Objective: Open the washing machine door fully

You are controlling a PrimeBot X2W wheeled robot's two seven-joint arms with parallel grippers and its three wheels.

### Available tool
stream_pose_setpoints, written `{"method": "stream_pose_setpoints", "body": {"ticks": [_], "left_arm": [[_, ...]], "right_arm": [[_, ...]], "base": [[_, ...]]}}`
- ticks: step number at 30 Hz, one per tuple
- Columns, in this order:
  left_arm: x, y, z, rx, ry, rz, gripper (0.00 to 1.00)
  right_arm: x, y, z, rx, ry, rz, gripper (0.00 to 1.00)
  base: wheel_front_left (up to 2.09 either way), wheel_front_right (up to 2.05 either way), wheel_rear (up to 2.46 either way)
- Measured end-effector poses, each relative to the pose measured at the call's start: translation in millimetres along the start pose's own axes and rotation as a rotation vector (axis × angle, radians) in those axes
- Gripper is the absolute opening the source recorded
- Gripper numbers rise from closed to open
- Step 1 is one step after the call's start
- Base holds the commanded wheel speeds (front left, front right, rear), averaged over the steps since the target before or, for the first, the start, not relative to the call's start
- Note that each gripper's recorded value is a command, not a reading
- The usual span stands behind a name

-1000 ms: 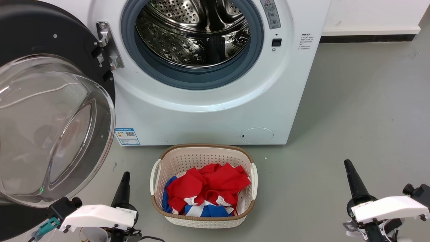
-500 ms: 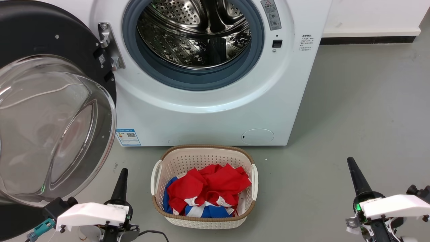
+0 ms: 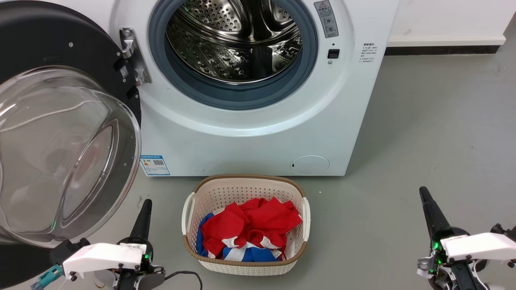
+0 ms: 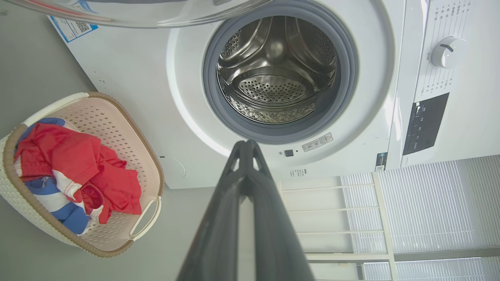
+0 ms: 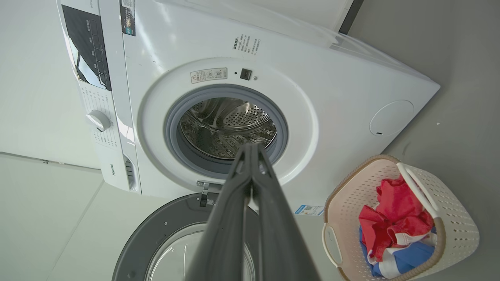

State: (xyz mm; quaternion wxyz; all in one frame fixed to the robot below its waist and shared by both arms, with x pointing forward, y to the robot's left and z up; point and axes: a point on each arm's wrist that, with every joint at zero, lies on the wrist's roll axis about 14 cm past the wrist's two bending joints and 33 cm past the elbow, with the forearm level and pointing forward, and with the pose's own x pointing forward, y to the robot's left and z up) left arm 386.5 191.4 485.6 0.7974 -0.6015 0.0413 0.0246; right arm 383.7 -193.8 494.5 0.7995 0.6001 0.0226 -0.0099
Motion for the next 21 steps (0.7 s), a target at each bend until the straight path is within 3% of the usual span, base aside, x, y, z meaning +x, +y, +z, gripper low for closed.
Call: {"method": "stream_pose_setpoints", "body": {"ticks": [21], "left_arm": [[-0.8,-7.5,7.5,-0.173,-0.013,-0.042,0.00]], "right_arm": [[2.6,5.5,5.9,0.173,-0.013,0.023,0.00]], "base": [[0.00,0.00,0.00]]}}
